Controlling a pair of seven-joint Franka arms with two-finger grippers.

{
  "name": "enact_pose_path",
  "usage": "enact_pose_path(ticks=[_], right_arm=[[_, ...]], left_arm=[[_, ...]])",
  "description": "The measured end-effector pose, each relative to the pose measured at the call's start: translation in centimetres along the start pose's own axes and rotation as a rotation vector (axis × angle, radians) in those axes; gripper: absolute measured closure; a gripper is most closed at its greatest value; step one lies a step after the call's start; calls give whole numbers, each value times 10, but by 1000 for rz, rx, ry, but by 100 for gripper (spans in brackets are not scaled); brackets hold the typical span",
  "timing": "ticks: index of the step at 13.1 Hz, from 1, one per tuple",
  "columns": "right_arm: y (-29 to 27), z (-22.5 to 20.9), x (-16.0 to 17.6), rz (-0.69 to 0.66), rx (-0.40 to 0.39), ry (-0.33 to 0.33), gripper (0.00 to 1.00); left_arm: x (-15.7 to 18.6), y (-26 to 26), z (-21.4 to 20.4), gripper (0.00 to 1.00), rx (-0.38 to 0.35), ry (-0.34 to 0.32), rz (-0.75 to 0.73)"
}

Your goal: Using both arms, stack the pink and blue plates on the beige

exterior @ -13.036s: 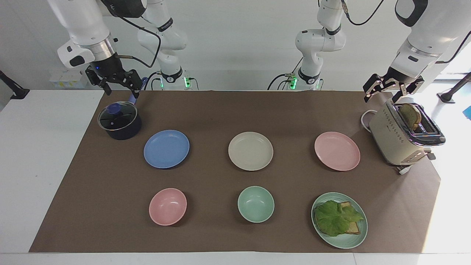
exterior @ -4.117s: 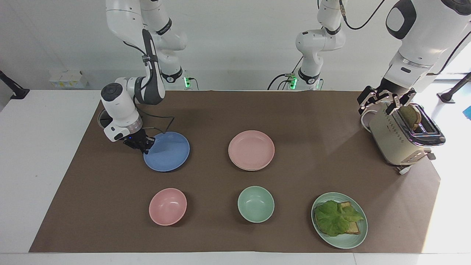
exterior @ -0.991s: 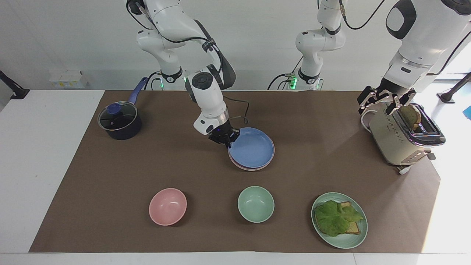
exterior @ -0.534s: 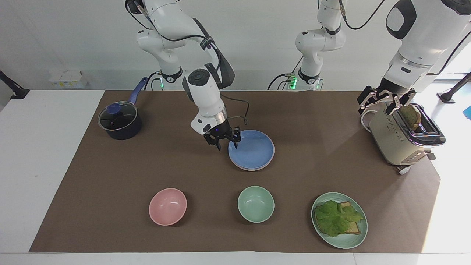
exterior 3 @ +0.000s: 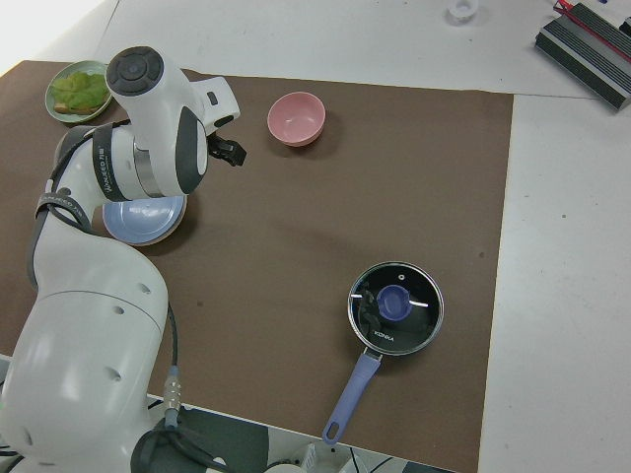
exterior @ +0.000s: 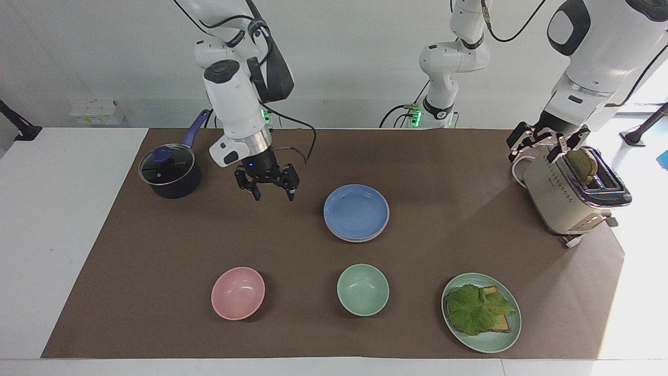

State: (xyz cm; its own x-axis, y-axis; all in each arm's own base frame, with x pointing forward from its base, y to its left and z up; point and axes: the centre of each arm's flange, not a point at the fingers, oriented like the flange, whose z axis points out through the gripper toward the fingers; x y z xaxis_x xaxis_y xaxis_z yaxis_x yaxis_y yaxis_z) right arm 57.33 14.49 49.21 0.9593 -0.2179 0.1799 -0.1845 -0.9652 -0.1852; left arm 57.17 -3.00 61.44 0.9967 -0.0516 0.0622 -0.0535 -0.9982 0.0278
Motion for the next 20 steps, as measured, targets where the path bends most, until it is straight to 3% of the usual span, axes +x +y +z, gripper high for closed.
enact_pose_path(ticks=[7,10,14,20], right_arm=[[142,-93,46,-74,-106,15,0],[146,-128,49,-104,-183,-19,0],[140,-158,41,-101,-198,-99,0],[134,-166,40,-109,-196,-105,0]], left_arm=[[0,0,0,0,0,0,0],[0,0,0,0,0,0,0],[0,0,0,0,0,0,0],[0,0,0,0,0,0,0]])
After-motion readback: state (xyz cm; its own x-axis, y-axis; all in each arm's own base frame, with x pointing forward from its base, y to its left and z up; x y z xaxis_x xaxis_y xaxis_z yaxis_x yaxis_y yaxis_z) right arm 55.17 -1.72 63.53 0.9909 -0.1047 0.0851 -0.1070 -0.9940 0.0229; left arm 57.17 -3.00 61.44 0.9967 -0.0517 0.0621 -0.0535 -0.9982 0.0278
